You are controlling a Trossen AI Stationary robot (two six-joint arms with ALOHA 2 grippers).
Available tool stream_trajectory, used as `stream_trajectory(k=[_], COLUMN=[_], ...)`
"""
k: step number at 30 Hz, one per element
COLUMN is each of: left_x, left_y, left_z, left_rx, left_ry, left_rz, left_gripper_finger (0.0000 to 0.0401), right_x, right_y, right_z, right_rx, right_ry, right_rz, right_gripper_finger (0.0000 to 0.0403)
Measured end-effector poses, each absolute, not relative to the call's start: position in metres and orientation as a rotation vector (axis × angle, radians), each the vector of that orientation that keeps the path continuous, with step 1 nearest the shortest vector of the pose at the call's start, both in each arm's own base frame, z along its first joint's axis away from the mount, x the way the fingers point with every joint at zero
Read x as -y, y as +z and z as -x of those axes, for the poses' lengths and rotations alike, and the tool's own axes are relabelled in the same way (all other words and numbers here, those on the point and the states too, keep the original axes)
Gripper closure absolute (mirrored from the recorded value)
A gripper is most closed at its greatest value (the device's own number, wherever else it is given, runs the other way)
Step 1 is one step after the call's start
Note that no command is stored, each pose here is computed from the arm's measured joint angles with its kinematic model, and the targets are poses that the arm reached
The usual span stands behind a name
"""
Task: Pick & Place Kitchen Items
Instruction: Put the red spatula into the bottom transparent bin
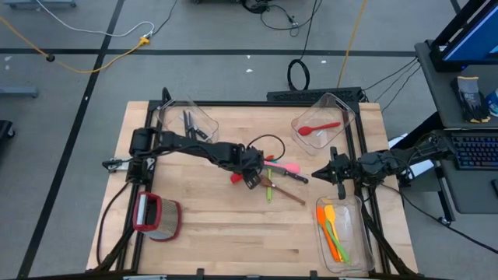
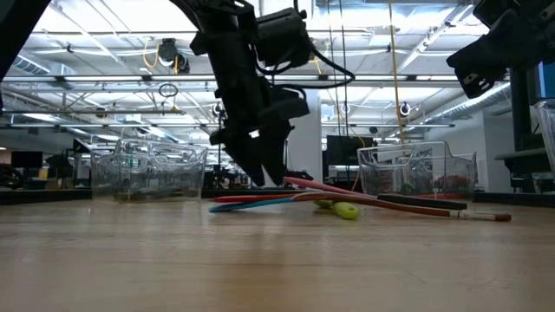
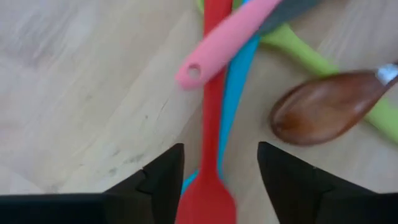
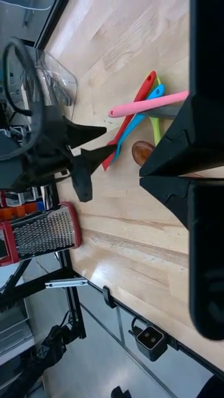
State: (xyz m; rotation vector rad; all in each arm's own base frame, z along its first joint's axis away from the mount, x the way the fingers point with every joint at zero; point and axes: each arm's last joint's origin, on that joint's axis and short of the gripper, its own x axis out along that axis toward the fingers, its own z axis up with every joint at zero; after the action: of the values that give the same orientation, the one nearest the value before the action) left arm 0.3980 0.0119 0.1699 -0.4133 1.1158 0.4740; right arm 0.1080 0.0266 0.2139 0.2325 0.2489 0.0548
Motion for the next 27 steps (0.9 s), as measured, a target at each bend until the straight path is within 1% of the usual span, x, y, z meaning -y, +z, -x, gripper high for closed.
stream_trajectory(k=[3,5,8,19,27], left_x=[-0.013,-0.013,-0.018,-0.041,-0.043], left_y=[0.166,0.163,0.157,0.144,0.140], left_z=[-0.400,-0.402,-0.403,-0.404,-0.404], left_rx=[-1.132,-1.132,-1.145,-1.175,-1.190], left_ry=[0.414,0.387,0.401,0.380,0.373], left_rz=[0.413,0.405,0.407,0.473,0.474], left_gripper_finger=[0.0174,0.0173,0.0178,0.0244,0.0282], right_x=[-0.027,-0.027,-0.027,-0.026,-0.026], right_y=[0.214,0.213,0.212,0.211,0.210], right_z=[-0.108,-0.108,-0.108,-0.107,-0.107], right_rx=[-0.251,-0.253,-0.263,-0.280,-0.286], right_ry=[0.054,0.054,0.052,0.050,0.049], right_rz=[-0.232,-0.231,-0.229,-0.224,-0.223], right_gripper_finger=[0.0403,0.0403,0.0403,0.0403,0.0403])
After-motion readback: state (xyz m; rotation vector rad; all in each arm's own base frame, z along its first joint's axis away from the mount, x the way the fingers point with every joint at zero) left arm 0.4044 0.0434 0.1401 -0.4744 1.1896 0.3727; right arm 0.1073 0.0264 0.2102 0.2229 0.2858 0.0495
